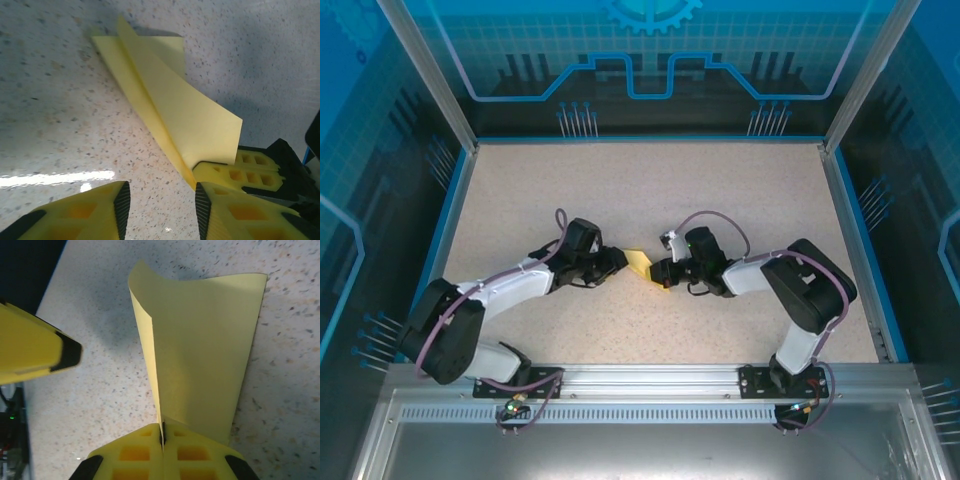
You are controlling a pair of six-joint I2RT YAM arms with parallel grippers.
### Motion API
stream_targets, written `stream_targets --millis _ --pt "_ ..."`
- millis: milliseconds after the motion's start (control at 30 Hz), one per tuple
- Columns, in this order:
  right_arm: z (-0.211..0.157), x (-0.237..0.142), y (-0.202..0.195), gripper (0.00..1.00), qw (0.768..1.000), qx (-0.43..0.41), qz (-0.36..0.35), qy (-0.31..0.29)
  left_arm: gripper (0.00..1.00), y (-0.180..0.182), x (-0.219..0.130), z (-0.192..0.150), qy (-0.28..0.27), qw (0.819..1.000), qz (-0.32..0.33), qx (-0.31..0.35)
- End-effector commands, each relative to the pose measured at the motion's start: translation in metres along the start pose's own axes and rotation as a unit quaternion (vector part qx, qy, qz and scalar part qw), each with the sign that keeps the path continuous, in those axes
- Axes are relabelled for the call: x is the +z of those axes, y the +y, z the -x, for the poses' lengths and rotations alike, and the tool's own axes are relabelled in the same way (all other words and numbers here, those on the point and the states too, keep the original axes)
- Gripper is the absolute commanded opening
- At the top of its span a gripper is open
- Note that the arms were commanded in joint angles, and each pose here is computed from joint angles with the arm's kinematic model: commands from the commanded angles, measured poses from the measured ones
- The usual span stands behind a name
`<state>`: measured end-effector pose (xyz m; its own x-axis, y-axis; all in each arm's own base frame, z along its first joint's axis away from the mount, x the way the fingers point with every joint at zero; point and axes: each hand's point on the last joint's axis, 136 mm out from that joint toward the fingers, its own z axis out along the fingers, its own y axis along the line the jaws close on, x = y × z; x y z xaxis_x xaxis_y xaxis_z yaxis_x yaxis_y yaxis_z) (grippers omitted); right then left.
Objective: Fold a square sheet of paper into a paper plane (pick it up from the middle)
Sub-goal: Fold the wing for the fifth time at the center of the table.
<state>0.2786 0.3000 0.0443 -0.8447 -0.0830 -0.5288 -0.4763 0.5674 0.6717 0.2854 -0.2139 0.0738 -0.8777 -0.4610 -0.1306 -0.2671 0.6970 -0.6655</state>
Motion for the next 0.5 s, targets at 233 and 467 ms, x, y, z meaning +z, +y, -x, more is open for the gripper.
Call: stream_targets --millis 233,467 --pt "-0.024 -0.001 -0.017 0.0 0.996 0.085 0.009 0.029 0.32 -0.017 0.022 -0.017 0.022 0.997 -0.04 0.054" --pt "-0.032 0.0 -0.023 0.0 0.993 0.108 0.007 0.043 0.29 -0.018 0.032 -0.02 0.032 0.997 -0.046 0.055"
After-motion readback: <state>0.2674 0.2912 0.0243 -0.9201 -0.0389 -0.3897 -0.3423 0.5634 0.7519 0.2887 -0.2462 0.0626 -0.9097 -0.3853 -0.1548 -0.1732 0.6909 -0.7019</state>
